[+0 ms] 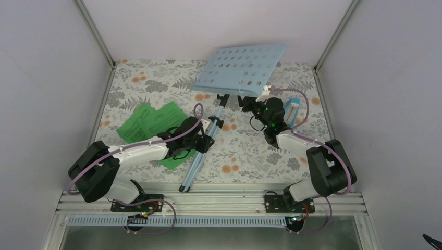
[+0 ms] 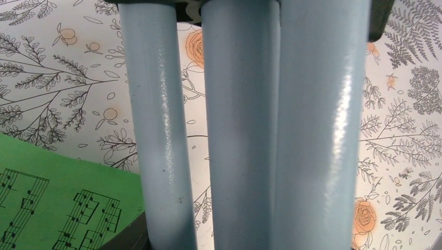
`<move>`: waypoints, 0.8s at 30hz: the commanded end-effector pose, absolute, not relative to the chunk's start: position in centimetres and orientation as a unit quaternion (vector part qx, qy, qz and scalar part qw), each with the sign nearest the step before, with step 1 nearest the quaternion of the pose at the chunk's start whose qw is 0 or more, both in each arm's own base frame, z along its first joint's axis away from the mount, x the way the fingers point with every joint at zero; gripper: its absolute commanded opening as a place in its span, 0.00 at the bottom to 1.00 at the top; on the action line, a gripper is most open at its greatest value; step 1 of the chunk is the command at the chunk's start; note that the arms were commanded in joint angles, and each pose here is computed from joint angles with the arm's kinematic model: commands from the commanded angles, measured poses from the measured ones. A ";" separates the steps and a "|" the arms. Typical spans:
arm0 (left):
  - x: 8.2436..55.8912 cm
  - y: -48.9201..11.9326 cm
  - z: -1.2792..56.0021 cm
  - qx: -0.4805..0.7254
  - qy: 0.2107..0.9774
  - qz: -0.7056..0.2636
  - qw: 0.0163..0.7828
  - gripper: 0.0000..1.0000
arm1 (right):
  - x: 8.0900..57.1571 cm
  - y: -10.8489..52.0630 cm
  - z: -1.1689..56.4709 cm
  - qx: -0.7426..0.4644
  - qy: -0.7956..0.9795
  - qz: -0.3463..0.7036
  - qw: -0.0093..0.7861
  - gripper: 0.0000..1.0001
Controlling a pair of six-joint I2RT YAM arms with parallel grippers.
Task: Pack up the instrument practice props
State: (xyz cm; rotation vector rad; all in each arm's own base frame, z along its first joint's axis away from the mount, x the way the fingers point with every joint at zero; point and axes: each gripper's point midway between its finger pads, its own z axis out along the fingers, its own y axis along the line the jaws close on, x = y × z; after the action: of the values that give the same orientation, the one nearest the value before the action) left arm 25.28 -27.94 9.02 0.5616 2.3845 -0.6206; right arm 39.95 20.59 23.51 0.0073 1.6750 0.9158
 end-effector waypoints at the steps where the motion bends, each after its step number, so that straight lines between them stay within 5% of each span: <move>1: 30.4 -30.5 18.7 0.190 0.817 -0.290 0.460 0.02 | 39.6 20.2 25.0 -0.004 0.690 0.382 0.614 0.48; 14: 31.5 -29.2 20.2 0.174 0.807 -0.305 0.475 0.02 | 37.8 18.5 25.7 0.003 0.679 0.367 0.636 0.66; 24: 30.7 -29.1 23.4 0.189 0.776 -0.349 0.491 0.02 | 36.7 18.1 25.9 -0.005 0.675 0.362 0.643 0.71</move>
State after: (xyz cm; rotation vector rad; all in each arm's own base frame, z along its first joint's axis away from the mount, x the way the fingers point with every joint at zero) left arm 25.84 -27.49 9.63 0.6493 2.3497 -0.6827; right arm 37.14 18.46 23.00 0.0218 1.6545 0.8563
